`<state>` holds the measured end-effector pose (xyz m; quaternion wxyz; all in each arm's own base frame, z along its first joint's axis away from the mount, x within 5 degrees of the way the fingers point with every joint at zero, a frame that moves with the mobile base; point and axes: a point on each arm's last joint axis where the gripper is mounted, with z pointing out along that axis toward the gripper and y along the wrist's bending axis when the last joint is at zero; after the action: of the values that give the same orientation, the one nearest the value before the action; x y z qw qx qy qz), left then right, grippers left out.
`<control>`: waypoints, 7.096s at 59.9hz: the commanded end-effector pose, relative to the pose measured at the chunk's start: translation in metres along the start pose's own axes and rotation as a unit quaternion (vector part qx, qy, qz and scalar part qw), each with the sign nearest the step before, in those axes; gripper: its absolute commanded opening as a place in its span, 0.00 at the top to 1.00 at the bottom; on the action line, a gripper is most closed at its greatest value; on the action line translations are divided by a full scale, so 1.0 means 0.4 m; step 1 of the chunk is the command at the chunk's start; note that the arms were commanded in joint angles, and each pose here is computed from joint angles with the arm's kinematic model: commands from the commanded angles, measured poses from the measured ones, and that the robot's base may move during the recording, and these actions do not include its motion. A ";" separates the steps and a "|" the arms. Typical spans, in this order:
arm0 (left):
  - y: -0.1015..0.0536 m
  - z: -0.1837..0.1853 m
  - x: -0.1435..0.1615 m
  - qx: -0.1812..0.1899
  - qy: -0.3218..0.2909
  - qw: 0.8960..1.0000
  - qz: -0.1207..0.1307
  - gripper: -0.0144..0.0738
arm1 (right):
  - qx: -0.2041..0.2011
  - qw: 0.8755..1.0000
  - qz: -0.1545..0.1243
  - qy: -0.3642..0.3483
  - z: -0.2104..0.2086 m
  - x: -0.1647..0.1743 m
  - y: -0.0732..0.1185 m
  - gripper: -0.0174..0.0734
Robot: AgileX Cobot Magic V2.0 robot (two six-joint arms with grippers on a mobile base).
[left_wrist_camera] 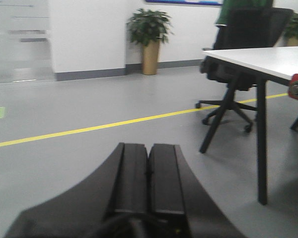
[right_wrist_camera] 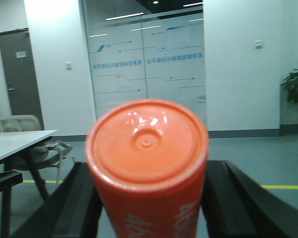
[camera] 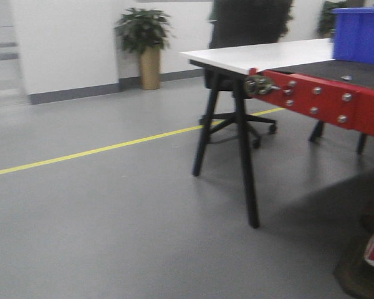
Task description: Grab orange capacitor from left shelf to right conveyor
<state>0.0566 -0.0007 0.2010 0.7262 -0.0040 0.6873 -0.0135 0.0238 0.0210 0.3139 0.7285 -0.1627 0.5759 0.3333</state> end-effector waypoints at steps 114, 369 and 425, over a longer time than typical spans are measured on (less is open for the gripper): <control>-0.001 -0.001 -0.003 0.004 -0.038 0.999 -0.004 0.98 | -0.003 0.999 -0.008 -0.052 0.000 -0.041 0.004 0.76; -0.001 -0.001 -0.003 0.004 -0.038 0.999 -0.004 0.98 | 0.014 1.000 -0.019 0.018 0.414 0.117 -0.029 0.49; -0.001 -0.001 -0.003 0.004 -0.038 0.999 -0.004 0.98 | 0.238 0.965 -0.103 -0.027 0.258 -0.027 -0.174 0.75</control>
<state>0.0566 -0.0007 0.2010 0.7262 -0.0040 0.6873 -0.0135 0.1487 0.0471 0.3238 0.7482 -0.0641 0.6437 0.1477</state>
